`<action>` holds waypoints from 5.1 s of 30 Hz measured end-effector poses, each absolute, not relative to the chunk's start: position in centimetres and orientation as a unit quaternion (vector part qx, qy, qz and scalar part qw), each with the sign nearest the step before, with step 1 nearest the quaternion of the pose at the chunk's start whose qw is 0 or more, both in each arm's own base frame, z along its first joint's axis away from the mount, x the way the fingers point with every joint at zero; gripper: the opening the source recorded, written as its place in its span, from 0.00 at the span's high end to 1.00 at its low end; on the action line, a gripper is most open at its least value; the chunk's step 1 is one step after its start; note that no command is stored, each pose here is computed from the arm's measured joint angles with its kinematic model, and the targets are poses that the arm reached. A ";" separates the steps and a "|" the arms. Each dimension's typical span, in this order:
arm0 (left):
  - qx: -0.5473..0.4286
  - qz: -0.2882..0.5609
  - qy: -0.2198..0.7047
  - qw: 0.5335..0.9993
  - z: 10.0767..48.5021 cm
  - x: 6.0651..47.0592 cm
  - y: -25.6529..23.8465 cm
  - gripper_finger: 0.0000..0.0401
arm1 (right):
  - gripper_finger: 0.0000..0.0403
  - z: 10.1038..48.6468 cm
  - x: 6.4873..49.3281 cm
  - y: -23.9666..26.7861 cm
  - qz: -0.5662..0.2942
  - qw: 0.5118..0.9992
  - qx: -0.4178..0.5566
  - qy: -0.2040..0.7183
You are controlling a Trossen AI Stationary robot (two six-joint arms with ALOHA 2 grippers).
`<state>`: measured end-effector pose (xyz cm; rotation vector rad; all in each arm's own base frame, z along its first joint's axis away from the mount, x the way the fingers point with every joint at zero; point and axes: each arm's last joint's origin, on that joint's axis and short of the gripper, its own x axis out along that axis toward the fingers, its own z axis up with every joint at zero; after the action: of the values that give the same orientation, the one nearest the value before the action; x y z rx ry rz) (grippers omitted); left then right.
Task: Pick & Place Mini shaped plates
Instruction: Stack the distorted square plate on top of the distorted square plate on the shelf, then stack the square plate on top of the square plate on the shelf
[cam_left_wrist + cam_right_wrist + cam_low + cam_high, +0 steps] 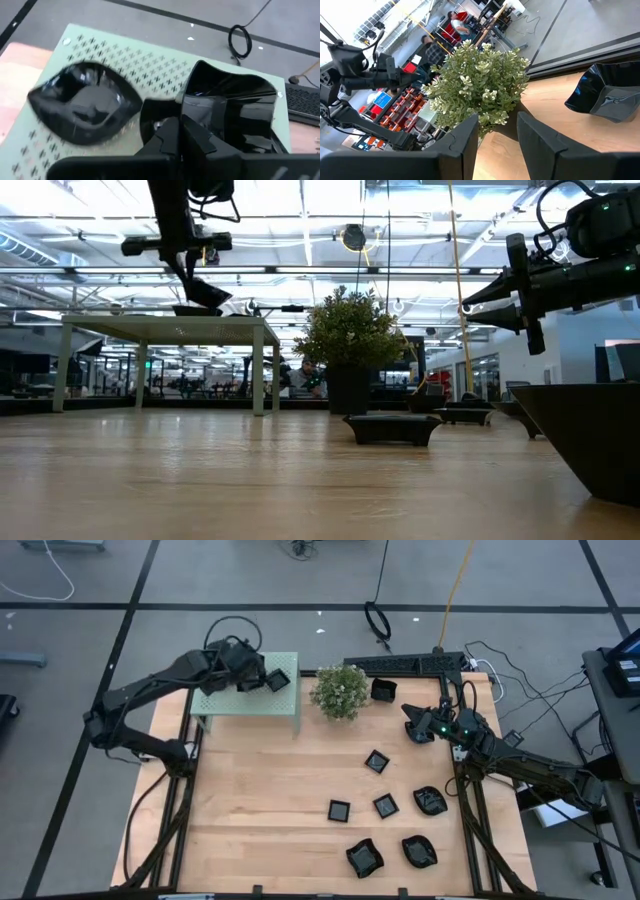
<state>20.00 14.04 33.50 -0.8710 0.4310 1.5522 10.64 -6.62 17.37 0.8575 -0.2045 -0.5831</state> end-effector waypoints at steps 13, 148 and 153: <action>-0.380 0.699 0.167 0.582 33.3 19.9 13.2 0.94 | 0.69 17.4 10.6 -6.6 -0.278 0.864 0.409 -0.098; -0.110 0.364 0.328 0.865 33.3 25.1 17.5 0.97 | 0.69 17.3 10.7 -6.6 -0.279 0.863 0.409 -0.097; -0.133 0.331 0.333 0.873 33.1 23.4 19.6 0.96 | 0.69 17.3 10.7 -6.6 -0.279 0.863 0.409 -0.097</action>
<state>23.45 19.61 33.13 -0.2770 0.6958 0.6918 10.65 -6.64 17.34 0.8583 -0.2027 -0.5845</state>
